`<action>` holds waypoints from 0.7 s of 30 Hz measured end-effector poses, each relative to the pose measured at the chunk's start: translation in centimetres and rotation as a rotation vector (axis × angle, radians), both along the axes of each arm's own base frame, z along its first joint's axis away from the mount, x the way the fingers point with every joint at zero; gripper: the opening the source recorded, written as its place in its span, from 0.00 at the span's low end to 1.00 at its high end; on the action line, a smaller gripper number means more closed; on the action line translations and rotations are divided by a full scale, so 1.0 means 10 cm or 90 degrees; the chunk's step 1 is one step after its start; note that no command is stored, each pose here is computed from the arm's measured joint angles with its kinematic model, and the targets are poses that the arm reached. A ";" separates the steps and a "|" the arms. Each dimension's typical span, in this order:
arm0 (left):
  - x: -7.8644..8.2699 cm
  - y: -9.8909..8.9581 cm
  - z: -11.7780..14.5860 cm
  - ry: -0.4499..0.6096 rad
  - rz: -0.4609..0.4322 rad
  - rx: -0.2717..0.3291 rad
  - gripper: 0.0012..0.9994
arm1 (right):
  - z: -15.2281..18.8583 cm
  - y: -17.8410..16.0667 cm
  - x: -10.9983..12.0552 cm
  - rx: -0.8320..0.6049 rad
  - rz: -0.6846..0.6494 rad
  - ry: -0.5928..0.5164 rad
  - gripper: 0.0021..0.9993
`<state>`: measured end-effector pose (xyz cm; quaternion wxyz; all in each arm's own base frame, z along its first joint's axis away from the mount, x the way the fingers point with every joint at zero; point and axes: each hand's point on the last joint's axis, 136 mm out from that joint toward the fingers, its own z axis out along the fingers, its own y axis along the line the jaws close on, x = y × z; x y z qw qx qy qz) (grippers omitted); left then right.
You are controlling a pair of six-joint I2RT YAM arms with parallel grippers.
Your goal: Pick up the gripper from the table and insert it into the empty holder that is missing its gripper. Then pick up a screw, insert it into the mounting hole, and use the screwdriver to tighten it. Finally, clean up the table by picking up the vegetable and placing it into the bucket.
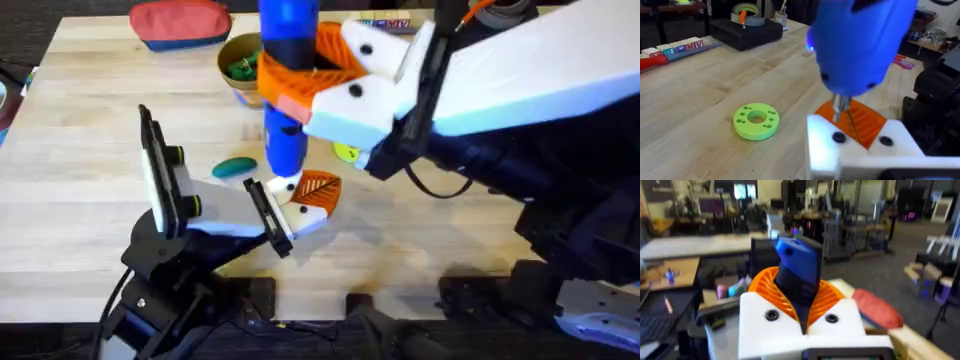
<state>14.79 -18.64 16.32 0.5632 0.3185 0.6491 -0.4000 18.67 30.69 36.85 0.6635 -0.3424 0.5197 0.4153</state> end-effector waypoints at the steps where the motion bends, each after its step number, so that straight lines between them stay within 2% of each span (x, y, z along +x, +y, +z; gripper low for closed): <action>1: 0.00 0.00 0.00 0.000 0.000 0.000 0.01 | 0.07 -0.01 -0.01 0.017 0.000 -0.013 0.00; 6: 0.00 0.00 0.00 0.000 0.000 0.000 0.01 | 0.29 -0.10 -0.01 0.064 -0.010 -0.050 0.00; 9: 0.00 0.00 0.00 0.000 0.000 0.000 0.01 | 0.26 -0.17 0.13 0.052 -0.040 -0.051 0.00; 12: 0.00 0.00 0.00 0.000 0.000 0.000 0.01 | 0.17 -0.27 0.31 0.008 -0.089 -0.082 0.00; 17: 0.00 0.00 0.00 0.000 0.000 0.000 0.01 | -0.42 -0.59 0.84 -0.199 -0.238 -0.097 0.00; 21: 0.00 0.00 0.00 0.000 0.000 0.000 0.01 | -0.97 -1.11 1.23 -0.418 -0.375 -0.101 0.00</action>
